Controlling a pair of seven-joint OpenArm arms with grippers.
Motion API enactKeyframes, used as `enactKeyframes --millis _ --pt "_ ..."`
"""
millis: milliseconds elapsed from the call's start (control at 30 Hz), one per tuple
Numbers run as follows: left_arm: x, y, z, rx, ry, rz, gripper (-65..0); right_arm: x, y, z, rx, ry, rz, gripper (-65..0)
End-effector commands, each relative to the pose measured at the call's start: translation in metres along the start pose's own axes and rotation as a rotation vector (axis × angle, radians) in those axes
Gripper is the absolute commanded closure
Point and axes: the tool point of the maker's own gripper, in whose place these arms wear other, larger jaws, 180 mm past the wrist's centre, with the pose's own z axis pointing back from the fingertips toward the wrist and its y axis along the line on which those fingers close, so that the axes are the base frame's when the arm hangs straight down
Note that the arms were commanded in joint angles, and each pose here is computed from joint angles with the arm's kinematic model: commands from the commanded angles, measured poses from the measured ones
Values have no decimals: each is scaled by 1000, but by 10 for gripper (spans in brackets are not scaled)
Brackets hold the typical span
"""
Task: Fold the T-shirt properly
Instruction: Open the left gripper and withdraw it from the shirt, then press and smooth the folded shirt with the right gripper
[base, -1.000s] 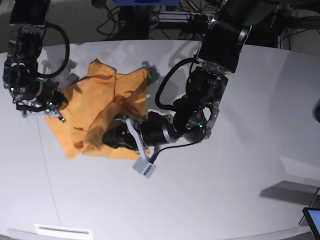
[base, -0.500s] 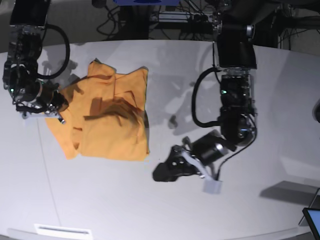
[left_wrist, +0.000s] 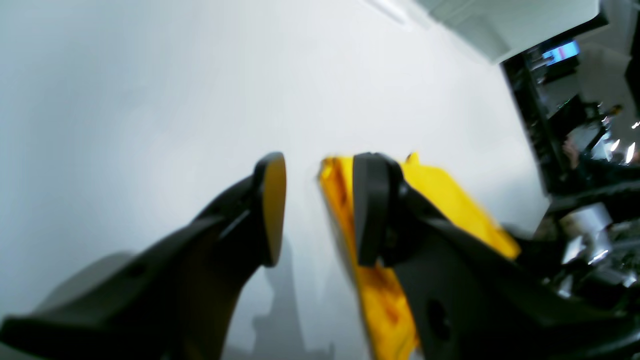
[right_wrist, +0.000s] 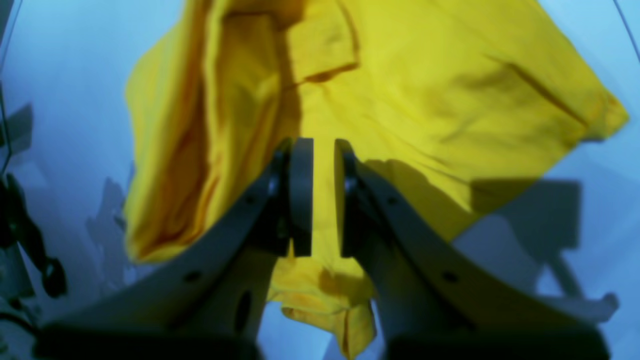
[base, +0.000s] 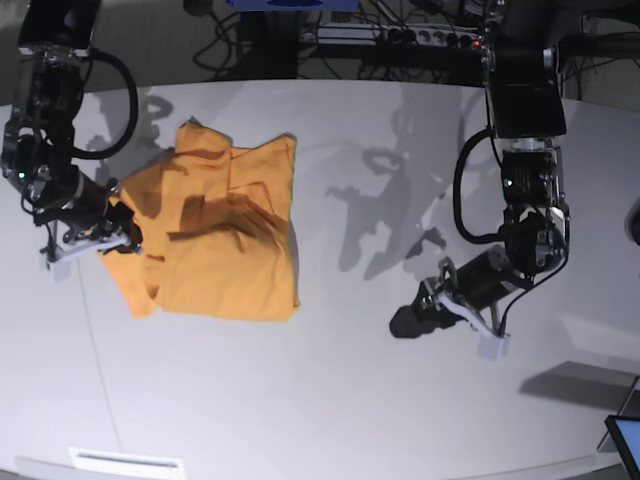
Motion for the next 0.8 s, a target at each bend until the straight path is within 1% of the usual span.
enactKeyframes --millis 0,167,267,300,400,500,567,667,767 --pt "22 -8 6 -24 -48 -36 -220 20 16 8 45 -64 50 -70" --pt "11 3 12 4 -25 -32 -220 32 27 11 72 -95 86 -70" --pt "5 6 13 10 -15 -23 -220 34 42 13 135 -108 198 -67" --pt "4 6 13 9 -13 -23 -220 34 47 15 152 -116 223 -57" --pt "4 7 13 18 -10 -30 -218 33 53 17 168 -116 234 -41" --pt "0 15 12 64 7 -68 -218 20 66 11 195 -78 268 -39" --pt "0 14 12 89 14 -112 -218 13 76 9 217 -59 295 -38" --pt "-10 6 3 98 56 -182 -218 -7 95 5 261 -11 347 -38" --pt "-17 1 -3 102 82 -217 -218 -25 121 3 320 33 411 -38"
